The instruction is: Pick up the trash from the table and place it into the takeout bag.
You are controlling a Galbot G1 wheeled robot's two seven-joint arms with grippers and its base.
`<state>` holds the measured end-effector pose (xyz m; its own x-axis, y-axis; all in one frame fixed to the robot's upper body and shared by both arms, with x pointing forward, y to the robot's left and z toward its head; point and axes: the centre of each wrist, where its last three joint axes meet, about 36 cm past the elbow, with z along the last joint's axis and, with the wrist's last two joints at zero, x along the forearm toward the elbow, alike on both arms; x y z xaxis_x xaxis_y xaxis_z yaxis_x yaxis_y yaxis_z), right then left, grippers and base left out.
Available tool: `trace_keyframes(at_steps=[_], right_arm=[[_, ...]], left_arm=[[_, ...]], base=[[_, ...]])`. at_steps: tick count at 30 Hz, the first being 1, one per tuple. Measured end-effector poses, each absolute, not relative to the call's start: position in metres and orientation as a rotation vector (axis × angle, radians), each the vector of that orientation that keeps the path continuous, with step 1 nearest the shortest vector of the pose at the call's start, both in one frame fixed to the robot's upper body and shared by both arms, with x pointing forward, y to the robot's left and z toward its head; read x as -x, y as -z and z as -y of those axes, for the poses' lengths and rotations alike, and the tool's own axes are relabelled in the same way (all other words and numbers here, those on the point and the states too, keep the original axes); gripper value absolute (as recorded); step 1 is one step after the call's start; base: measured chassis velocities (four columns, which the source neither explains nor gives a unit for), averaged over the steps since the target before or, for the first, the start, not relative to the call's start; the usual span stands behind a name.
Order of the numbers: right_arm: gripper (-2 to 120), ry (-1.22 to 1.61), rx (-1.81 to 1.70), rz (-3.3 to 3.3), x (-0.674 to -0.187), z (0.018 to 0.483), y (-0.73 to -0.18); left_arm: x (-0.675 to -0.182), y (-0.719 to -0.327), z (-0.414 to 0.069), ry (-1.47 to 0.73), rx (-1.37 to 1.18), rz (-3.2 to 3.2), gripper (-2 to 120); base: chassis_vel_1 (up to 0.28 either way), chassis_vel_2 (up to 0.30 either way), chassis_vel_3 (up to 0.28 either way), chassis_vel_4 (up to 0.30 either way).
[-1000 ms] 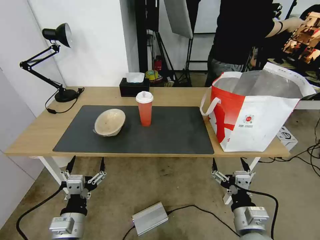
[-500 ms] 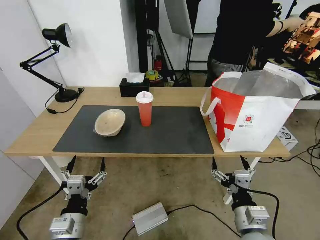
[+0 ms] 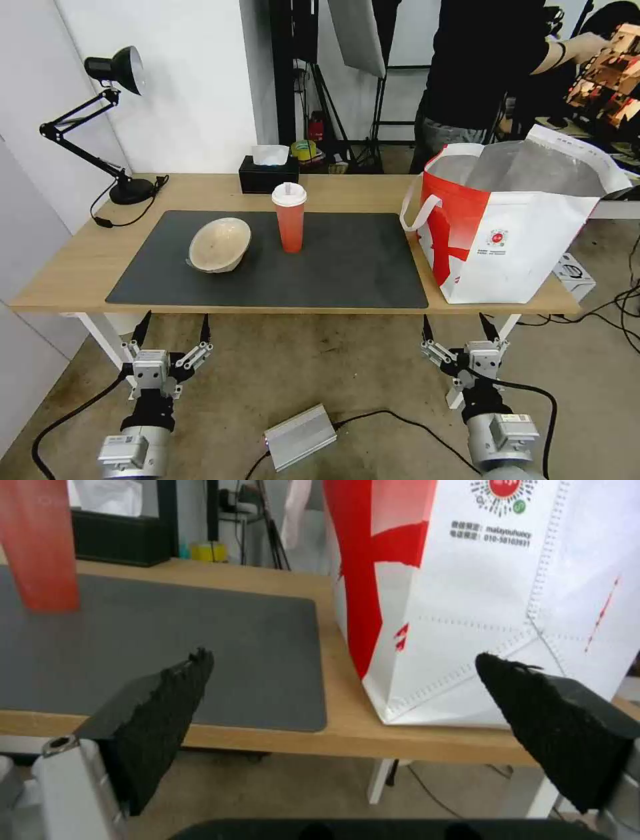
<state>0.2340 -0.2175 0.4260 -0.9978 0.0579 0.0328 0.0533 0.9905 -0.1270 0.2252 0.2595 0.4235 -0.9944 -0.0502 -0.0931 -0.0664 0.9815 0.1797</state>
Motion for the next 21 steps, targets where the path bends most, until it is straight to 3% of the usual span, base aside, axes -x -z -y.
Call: trace_keyframes(at_steps=[21], right_arm=[[100,-0.157,0.108,3.068,-0.2326,0.2142,-0.4167]], left_arm=[[-0.2250,-0.4237,-0.2609,-0.283,0.093,-3.037,100]], base=[[0.000,0.000,0.000,0.000]])
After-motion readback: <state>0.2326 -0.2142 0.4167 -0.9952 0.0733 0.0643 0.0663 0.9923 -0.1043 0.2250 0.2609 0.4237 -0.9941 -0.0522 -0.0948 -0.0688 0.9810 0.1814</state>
